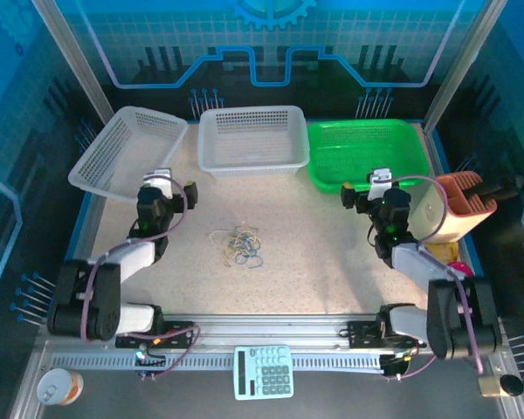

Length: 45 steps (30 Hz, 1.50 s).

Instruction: Untangle the cables

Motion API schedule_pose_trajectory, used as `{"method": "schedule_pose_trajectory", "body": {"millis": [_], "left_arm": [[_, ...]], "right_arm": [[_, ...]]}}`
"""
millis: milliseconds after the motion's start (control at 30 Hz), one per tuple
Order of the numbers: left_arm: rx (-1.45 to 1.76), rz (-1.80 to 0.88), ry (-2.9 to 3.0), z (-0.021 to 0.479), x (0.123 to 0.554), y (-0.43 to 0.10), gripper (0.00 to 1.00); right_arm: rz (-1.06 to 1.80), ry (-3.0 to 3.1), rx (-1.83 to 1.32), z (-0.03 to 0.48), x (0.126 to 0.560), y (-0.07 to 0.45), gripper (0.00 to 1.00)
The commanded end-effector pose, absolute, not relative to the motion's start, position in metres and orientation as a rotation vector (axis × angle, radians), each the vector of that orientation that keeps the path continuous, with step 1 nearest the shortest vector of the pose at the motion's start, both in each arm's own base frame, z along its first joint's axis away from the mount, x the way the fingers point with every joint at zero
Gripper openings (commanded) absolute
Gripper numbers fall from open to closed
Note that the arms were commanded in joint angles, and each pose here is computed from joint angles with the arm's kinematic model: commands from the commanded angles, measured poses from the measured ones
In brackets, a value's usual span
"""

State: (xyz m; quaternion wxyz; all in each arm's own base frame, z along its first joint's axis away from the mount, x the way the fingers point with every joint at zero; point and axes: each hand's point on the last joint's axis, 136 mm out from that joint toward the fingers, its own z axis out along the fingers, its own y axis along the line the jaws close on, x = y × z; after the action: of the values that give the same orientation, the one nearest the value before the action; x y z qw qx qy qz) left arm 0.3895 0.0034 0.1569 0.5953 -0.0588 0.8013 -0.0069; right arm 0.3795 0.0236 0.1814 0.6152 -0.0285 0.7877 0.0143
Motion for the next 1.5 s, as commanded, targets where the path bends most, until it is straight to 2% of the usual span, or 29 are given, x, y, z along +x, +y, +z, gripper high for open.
{"method": "schedule_pose_trajectory", "body": {"millis": [0,100,133,267,400,600,833,967,1033,1267,1467], "left_arm": [[-0.239,-0.041,1.876,0.177,0.377,0.007,0.99],[-0.377,-0.129,1.828,0.205,0.363,0.010,0.99],[-0.428,-0.165,1.821,0.212,0.358,0.010,0.99],[-0.595,-0.378,1.831,0.240,0.331,-0.002,0.99],[-0.470,-0.656,1.910,0.259,0.305,-0.051,0.99],[-0.454,-0.745,2.069,0.231,0.259,-0.076,0.99],[-0.494,-0.744,2.149,0.187,0.230,-0.076,0.99],[-0.503,-0.738,2.199,0.169,0.227,-0.078,0.99],[-0.492,-0.739,2.219,0.164,0.228,-0.081,0.99],[-0.445,-0.694,2.287,0.160,0.242,-0.093,0.99],[-0.363,-0.641,2.354,0.157,0.249,-0.117,0.99]], "right_arm": [[0.044,1.877,0.214,0.208,0.370,-0.003,1.00],[0.118,1.975,0.575,0.218,0.352,-0.021,1.00],[0.175,1.992,0.585,0.224,0.351,-0.016,1.00],[0.454,2.040,0.416,0.247,0.349,0.032,1.00],[0.694,2.108,0.165,0.248,0.329,0.099,1.00],[0.736,2.307,-0.157,0.206,0.271,0.186,0.96],[0.687,2.467,-0.292,0.142,0.225,0.233,0.86],[0.623,2.539,-0.402,0.109,0.210,0.257,0.76],[0.571,2.572,-0.470,0.095,0.206,0.268,0.65],[0.485,2.587,-0.636,0.078,0.210,0.308,0.38],[0.471,2.593,-0.703,0.068,0.215,0.323,0.33]]}}
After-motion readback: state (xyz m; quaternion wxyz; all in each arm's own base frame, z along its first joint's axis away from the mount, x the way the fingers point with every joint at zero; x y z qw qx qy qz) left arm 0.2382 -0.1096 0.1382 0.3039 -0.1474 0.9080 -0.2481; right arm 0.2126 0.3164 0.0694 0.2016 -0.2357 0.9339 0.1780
